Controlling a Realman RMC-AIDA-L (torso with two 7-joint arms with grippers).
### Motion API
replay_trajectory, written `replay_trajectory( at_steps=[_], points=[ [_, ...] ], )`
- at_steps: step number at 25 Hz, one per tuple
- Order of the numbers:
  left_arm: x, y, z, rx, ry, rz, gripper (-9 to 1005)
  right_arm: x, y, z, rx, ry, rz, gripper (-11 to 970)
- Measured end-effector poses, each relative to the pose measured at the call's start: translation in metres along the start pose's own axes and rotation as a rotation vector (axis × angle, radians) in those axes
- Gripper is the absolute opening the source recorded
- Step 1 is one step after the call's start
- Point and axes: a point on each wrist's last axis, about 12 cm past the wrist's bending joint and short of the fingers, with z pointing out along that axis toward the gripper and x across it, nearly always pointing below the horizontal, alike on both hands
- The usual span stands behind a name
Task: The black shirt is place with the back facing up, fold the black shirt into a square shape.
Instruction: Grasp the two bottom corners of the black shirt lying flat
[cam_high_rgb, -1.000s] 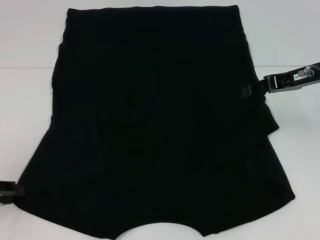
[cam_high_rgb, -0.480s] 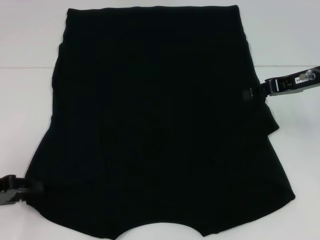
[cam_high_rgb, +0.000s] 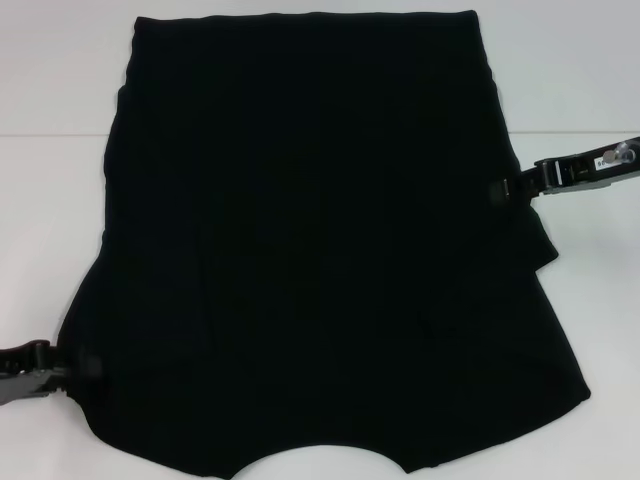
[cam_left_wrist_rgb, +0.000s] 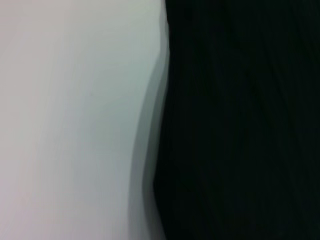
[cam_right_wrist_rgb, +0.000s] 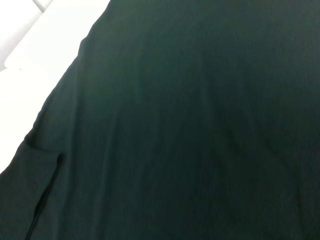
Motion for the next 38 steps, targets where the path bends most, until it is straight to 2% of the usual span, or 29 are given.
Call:
replay_trajectory(
  at_steps=[3, 10, 14, 20, 28, 38],
  points=[
    [-0.001, 0.0, 0.001, -0.014, 0.0, 0.001, 432, 0.0, 0.0, 0.0, 0.0, -0.001, 0.002, 489],
    [-0.002, -0.003, 0.0, 0.0, 0.011, 0.022, 199, 0.003, -0.003, -0.005, -0.007, 0.018, 0.004, 489],
    [-0.003, -0.011, -0.001, 0.067, 0.022, 0.071, 40, 0.013, -0.007, -0.011, -0.017, 0.077, 0.014, 488],
    [-0.011, -0.018, -0.003, 0.099, 0.0, 0.093, 40, 0.048, -0.021, -0.025, -0.035, 0.224, 0.091, 488],
    [-0.023, -0.025, 0.0, 0.094, -0.012, 0.116, 39, 0.089, -0.033, -0.027, -0.038, 0.279, 0.163, 487],
    [-0.028, -0.029, 0.001, 0.096, -0.018, 0.13, 40, 0.107, -0.03, -0.007, -0.015, 0.299, 0.138, 486]
  ],
)
